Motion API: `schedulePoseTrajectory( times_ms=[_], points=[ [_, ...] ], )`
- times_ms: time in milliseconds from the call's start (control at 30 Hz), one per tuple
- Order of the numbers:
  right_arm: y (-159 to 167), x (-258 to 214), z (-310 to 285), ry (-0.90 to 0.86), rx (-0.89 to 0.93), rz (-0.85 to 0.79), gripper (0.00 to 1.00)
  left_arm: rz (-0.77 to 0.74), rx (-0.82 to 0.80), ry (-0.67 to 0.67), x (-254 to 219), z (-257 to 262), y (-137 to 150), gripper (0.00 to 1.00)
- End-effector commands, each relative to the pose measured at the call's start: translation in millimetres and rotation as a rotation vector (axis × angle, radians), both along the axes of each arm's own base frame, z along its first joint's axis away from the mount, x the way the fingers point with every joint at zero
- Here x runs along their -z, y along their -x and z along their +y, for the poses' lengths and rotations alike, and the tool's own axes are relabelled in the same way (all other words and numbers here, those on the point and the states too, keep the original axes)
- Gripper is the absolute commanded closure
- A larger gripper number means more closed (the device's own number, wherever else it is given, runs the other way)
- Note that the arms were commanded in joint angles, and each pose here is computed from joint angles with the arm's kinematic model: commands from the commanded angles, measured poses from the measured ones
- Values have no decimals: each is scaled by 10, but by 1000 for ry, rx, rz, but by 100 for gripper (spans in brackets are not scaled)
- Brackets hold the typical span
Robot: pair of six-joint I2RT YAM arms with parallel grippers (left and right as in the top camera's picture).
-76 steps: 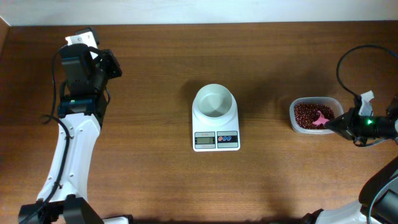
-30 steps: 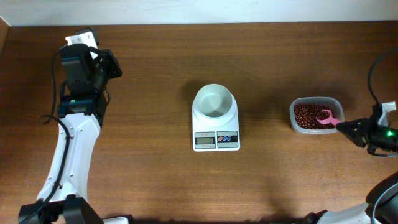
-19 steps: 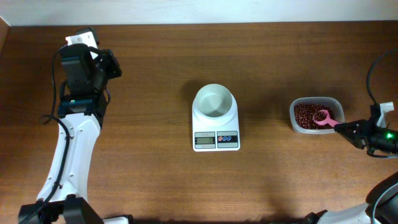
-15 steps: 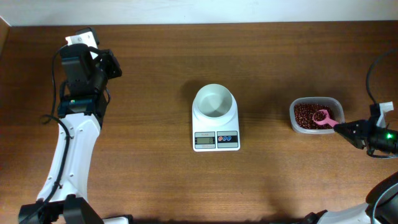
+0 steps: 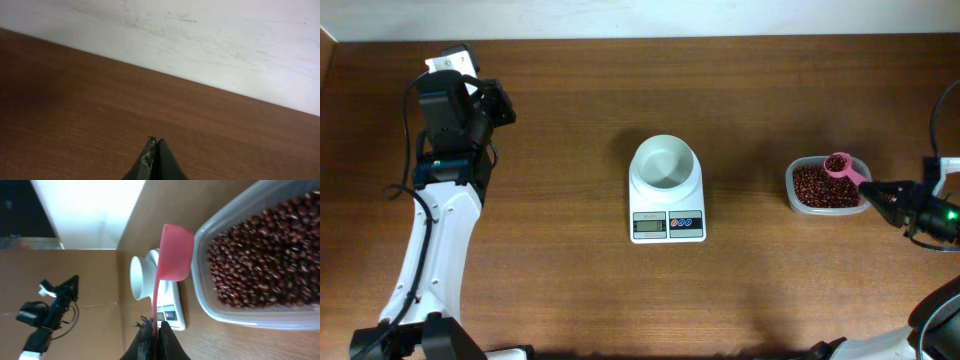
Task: Scoop item into bowl and weigh 50g on scale
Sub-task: 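Lift the filled scoop and carry it over the white bowl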
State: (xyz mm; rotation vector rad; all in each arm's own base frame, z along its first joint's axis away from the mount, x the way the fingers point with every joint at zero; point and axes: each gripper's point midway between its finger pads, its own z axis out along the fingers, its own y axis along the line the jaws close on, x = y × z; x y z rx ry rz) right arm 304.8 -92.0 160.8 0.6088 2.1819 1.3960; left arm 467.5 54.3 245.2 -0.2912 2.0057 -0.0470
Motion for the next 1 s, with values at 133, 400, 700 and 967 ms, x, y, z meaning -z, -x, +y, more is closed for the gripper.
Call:
schedulePoseTrajectory(
  times_ms=[133, 400, 700, 967],
  points=[
    [-108, -246, 21, -113, 39, -122, 96, -12, 12, -3, -45, -12, -25, 97],
    [-319, -455, 574, -152, -129, -196, 96, -12, 12, -3, -45, -12, -25, 96],
    [-286, -472, 1666, -173, -456, -195, 96, -12, 12, -3, -44, -13, -25, 96],
    [-402, -452, 2151, -185, -575, -175, 96, -12, 12, -2, -43, -13, -25, 96]
  ],
)
